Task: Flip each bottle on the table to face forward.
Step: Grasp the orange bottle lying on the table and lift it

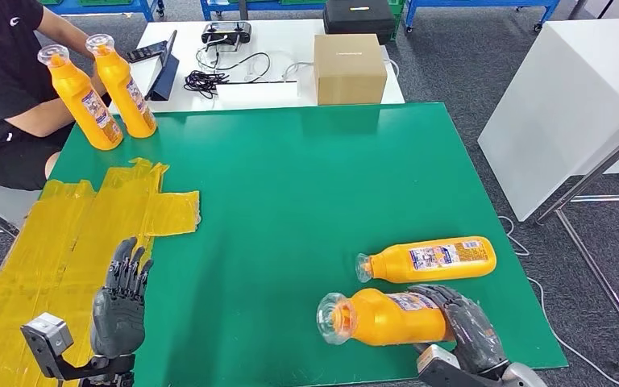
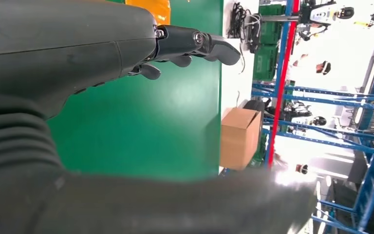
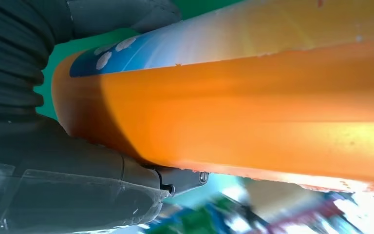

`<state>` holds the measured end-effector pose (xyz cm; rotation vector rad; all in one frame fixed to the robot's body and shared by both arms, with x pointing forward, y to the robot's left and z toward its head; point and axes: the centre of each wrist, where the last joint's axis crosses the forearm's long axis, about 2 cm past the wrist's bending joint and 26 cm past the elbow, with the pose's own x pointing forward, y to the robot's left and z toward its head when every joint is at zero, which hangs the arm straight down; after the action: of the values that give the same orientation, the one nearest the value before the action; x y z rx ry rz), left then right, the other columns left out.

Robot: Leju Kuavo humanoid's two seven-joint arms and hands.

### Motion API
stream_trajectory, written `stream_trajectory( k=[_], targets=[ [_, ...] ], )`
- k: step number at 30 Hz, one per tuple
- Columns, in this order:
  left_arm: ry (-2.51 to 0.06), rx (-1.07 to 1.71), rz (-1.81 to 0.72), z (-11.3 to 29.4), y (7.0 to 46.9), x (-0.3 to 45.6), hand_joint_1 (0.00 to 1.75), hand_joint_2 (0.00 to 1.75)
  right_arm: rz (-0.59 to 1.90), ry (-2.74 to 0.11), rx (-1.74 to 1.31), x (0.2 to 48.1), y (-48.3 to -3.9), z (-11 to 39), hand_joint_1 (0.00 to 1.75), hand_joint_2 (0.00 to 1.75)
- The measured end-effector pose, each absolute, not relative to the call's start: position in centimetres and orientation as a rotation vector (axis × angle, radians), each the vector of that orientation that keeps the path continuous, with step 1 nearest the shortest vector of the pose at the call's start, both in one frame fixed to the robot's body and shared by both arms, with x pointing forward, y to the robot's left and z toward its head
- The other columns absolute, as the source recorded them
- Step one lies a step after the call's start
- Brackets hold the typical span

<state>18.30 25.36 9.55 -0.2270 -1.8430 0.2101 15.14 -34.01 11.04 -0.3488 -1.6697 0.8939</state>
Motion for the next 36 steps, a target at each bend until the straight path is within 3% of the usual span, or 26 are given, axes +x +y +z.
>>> stream_trajectory(
  k=[6, 19, 28, 36],
  targets=[
    [-1.894, -0.303, 0.250, 10.2, 23.7, 17.8, 0.00, 1.75, 0.765, -1.837, -0.320, 15.7, -30.6, 13.0, 1.75, 1.75],
    [-1.943, -0.490, 0.245, 12.2, 19.3, 18.5, 0.00, 1.75, 0.487, -1.955, -0.224, 20.9, -28.5, 15.0, 1.75, 1.75],
    [-1.957, -0.557, 0.214, 13.1, 18.2, 19.5, 0.00, 1.75, 0.449, -1.953, -0.205, 24.1, -26.9, 15.5, 1.75, 1.75],
    [-1.977, -0.541, 0.183, 13.5, 18.0, 20.2, 0.00, 1.75, 0.541, -1.921, -0.169, 25.4, -22.9, 15.3, 1.75, 1.75]
  ],
)
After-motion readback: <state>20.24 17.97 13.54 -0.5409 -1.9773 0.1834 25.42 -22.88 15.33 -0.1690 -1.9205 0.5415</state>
